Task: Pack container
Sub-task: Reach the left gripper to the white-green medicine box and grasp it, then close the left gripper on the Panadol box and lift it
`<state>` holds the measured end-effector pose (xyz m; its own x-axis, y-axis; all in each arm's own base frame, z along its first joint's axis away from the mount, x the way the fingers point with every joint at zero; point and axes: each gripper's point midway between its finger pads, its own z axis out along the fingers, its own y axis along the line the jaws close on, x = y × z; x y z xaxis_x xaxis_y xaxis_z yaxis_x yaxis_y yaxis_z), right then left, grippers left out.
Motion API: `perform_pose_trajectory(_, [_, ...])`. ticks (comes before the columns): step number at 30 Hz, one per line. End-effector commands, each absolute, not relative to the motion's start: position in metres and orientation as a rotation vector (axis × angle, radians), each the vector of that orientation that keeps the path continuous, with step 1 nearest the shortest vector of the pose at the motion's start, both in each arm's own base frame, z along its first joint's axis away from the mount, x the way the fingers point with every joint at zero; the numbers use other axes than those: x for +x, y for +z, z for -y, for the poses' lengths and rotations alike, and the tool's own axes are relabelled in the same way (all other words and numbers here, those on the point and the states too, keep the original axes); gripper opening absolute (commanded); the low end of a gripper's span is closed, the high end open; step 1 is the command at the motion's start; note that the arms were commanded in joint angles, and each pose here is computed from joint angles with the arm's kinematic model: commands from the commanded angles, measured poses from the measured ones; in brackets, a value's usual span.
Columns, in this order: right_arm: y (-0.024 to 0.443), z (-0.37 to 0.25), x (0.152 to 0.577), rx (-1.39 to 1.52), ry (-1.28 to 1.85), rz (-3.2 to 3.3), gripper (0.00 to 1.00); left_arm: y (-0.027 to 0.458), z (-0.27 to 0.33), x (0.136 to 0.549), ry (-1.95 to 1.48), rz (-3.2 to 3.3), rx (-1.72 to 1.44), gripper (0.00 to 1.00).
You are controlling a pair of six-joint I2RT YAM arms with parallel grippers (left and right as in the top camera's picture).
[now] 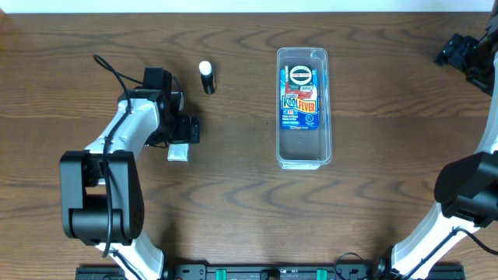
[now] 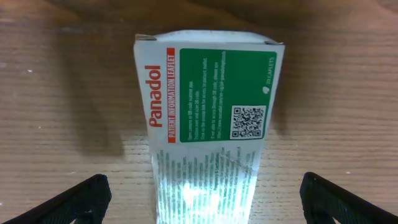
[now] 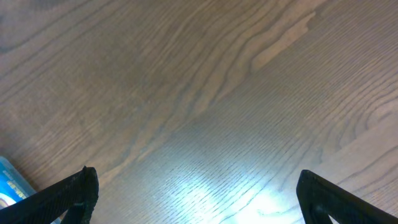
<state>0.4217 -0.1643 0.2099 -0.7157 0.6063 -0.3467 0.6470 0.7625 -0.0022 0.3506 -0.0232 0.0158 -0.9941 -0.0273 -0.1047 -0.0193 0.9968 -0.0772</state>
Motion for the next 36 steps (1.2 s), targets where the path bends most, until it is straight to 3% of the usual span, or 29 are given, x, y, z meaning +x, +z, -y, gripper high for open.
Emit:
perform_pose_trajectory(1, [0.217,0.167,0.418,0.989,-0.187,-2.608,0.99,0.013,0.021,0.356,-0.095,-3.038,-0.007,0.98])
perform_pose_trajectory(36, [0.217,0.167,0.418,0.989,-0.187,-2.608,0.99,0.01,0.021,0.354,0.018,-3.04,-0.097,0.98])
